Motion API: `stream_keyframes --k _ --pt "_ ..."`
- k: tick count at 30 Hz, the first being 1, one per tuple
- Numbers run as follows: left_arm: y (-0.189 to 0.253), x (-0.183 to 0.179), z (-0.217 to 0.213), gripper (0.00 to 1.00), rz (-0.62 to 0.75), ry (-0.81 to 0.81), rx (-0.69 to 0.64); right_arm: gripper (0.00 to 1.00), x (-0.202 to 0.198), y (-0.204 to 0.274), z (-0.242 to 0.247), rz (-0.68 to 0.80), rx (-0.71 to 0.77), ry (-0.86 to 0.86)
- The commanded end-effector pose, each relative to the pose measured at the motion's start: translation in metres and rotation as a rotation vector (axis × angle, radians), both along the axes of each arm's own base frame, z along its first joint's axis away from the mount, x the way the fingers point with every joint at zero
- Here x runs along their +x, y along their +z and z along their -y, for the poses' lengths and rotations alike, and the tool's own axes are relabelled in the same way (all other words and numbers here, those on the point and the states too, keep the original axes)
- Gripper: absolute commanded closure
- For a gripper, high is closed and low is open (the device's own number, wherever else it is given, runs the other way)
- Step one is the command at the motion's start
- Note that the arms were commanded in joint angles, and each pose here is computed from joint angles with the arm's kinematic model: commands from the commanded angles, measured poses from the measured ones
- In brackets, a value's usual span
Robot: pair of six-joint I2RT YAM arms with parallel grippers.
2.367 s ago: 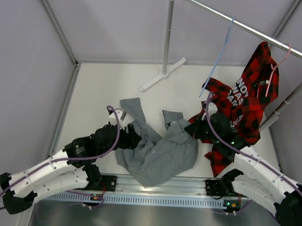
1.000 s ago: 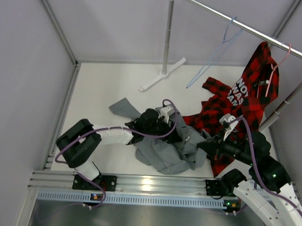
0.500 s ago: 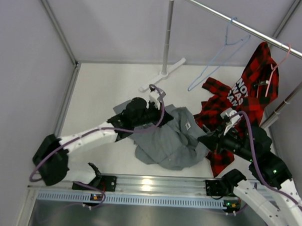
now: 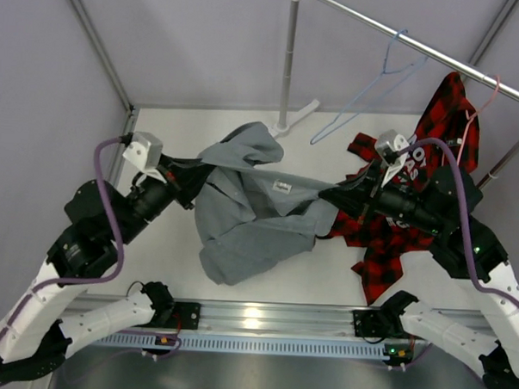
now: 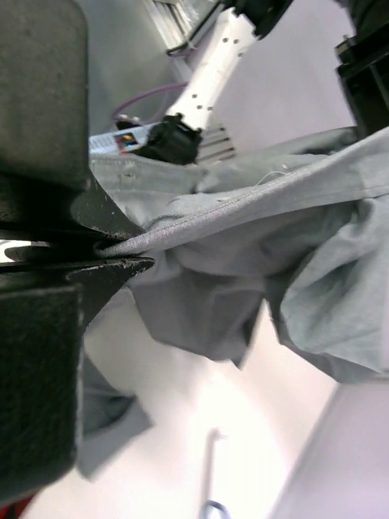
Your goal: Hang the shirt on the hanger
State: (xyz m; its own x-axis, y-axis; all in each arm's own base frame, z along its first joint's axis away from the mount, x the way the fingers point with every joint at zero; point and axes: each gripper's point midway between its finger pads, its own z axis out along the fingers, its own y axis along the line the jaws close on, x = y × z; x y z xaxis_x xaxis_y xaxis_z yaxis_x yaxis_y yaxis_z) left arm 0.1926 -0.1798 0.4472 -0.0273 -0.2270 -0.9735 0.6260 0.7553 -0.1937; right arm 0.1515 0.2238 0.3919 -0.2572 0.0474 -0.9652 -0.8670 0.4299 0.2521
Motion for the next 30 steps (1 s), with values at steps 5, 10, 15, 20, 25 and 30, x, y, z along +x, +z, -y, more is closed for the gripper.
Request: stream_keyframes --k 5,10,15,20,25,30 --pt "-0.07 0.007 -0.003 1.0 -0.156 0.042 0.119 0.98 0.02 -0.031 0.002 0.016 0.003 -0.136" --pt "-0.186 0.017 0.016 1.0 -0.382 0.057 0.166 0.88 -0.01 -0.155 -0.01 -0.117 0.008 0.0" --pt "-0.223 0.013 0.019 1.0 -0.435 0.051 0.141 0.18 -0.004 -0.185 0.003 -0.111 0.015 -0.086" --pt "-0.213 0.01 0.029 1.0 -0.436 -0.004 0.129 0.05 0.007 -0.151 -0.007 -0.044 -0.003 -0.063" --pt "-0.205 0.005 0.029 1.0 -0.421 -0.03 0.114 0.04 0.016 -0.143 -0.045 0.012 -0.063 0.112" --pt "-0.197 0.001 0.036 1.0 -0.445 -0.063 0.084 0.05 0.004 -0.148 -0.087 0.05 -0.096 0.273"
